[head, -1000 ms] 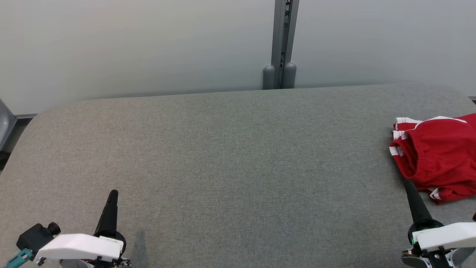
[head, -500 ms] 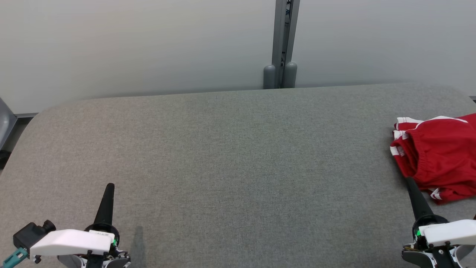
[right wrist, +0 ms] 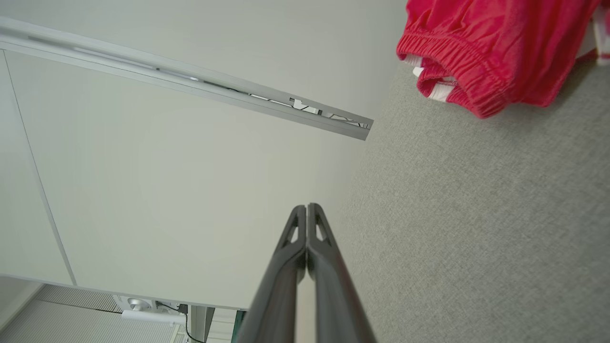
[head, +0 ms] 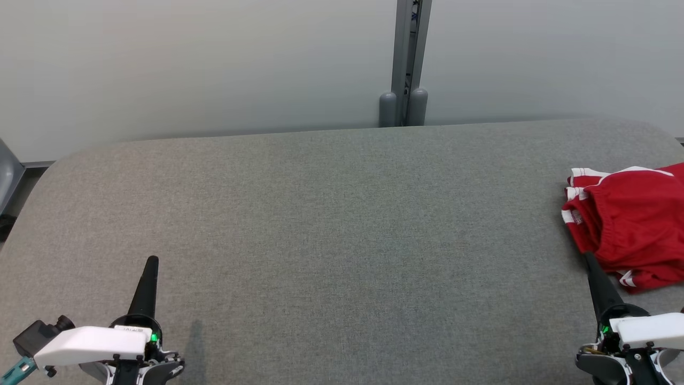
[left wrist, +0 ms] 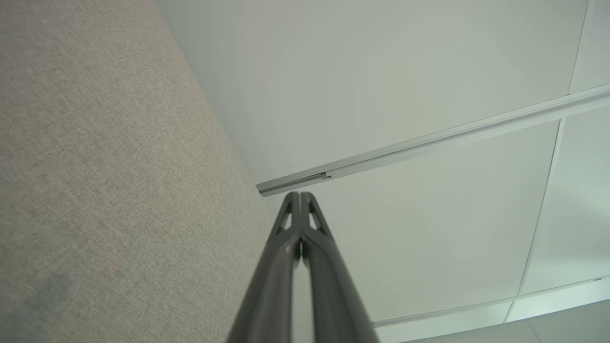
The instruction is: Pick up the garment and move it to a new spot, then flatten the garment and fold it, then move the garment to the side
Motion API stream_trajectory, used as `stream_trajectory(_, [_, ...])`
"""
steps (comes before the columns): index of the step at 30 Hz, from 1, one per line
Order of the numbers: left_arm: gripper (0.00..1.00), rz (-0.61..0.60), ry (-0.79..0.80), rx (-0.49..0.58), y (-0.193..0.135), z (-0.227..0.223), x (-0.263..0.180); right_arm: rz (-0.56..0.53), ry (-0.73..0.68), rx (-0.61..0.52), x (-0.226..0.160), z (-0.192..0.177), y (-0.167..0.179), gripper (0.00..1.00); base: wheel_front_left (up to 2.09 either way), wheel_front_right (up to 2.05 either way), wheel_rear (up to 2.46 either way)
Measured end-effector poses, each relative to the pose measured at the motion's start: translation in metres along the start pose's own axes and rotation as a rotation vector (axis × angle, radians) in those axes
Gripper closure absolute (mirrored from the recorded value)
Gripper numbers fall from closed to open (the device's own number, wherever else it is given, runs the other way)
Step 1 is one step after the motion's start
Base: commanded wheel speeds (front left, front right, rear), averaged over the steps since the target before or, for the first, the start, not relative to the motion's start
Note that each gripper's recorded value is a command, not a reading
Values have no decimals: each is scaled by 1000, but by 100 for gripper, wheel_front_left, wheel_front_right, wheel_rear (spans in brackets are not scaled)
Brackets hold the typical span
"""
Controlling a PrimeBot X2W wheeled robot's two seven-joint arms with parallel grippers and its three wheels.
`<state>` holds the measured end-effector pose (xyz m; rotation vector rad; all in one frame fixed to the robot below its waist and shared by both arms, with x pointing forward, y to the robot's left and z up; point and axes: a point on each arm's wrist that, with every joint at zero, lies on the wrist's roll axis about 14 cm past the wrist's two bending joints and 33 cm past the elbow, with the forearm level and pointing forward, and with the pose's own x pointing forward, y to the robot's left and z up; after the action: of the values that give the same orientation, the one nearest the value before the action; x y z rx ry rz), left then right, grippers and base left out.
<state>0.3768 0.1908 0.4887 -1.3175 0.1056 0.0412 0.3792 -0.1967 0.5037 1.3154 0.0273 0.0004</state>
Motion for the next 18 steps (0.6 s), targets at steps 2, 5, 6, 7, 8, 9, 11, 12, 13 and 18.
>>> stream_trajectory(2, [100, -5, -2, -16, 0, 1, 0, 0, -3, 17, 0, 1, 0, 100, 0, 0, 0])
stream_trajectory(5, [100, -10, -4, -39, -1, 1, 1, 4, -2, 42, 2, 1, 1, 100, 0, 0, 0])
stream_trajectory(6, [100, -17, -7, -47, -3, 2, 2, 4, -3, 51, 2, 1, 1, 100, 0, 0, 0])
stream_trajectory(7, [100, -22, -8, -59, -4, 3, 3, 2, -4, 58, 2, 1, 0, 100, 0, 0, 0])
stream_trajectory(8, [100, -24, -11, -67, -5, 3, 3, 2, -5, 65, 2, 1, 0, 100, 0, 0, 0])
stream_trajectory(9, [100, -26, -11, -83, -5, 3, 3, 1, -7, 81, 2, 2, 0, 100, 0, 0, 0])
stream_trajectory(11, [100, -28, -12, -91, -5, 3, 3, 1, -9, 89, 3, 2, 0, 100, 0, 0, 0])
stream_trajectory(12, [100, -29, -14, -98, -5, 4, 4, 2, -9, 96, 3, 2, 0, 100, 0, 0, 0])
stream_trajectory(13, [100, -30, -15, -106, -5, 4, 4, 3, -10, 104, 3, 2, 0, 100, 0, 0, 0])
stream_trajectory(18, [100, -42, -20, -144, -6, 6, 5, 4, -11, 141, 5, 2, 0, 100, 0, 0, 0])
